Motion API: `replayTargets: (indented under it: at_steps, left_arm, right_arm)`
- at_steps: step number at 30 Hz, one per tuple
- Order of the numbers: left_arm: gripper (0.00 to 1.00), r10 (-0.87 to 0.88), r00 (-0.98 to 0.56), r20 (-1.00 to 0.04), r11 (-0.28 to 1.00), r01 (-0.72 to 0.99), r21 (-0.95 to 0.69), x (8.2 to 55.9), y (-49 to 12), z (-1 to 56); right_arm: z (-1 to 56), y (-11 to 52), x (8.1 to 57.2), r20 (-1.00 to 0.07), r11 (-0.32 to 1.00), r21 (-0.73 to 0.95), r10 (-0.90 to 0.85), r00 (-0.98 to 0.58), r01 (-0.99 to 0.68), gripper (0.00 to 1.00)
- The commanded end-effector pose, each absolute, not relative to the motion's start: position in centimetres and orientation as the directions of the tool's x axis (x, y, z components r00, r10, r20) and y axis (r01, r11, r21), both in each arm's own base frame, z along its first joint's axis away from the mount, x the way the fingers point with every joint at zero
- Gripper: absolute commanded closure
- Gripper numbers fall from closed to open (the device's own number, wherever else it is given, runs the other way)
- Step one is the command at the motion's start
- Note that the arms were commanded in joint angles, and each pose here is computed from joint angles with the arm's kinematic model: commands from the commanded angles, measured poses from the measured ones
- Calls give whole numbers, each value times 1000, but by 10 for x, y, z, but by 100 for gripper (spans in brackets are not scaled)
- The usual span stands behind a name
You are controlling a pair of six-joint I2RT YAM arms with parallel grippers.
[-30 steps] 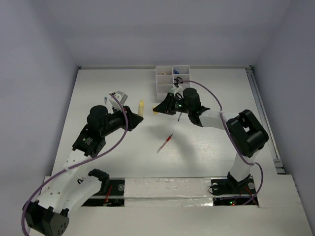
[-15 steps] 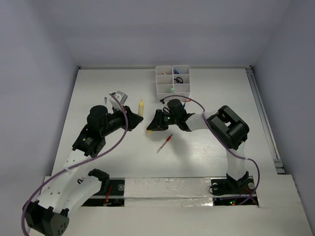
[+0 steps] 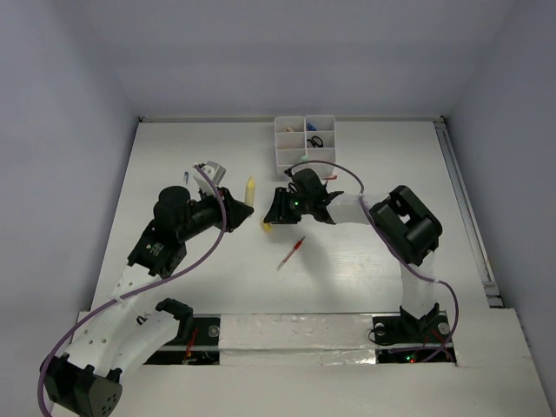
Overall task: Sort the stationery into containers
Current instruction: Place the pen cap at the center of the board, then pick up the pen cap from the center of the board.
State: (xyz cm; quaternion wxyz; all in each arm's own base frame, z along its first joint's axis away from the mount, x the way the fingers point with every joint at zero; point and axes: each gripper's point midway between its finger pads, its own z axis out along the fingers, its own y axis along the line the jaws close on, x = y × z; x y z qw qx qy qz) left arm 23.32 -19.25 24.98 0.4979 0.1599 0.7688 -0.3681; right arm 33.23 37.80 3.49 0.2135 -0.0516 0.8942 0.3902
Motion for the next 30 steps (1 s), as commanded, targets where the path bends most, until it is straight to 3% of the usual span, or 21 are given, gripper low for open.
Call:
replayTargets:
  at_steps: [1,12,22,30]
  left_arm:
    - [100,-135,-411,-902,652,648,-393,234,-196,260]
    - [100,-146,-394,-908,674,632,-382,238,-191,264]
    - [100,-212,-281,-936,777,532,-336,245,-158,289]
    - [100,-231,-236,-944,843,436,-316,250,-137,296]
  right_arm:
    - [29,353,341,-474,797,550,49,-879,-252,54]
    - [54,361,336,-593,802,443,-72,-802,-400,50]
    - [60,371,341,-663,847,168,-281,-694,-504,46]
    - [56,380,336,-628,827,24,-425,-652,-561,46]
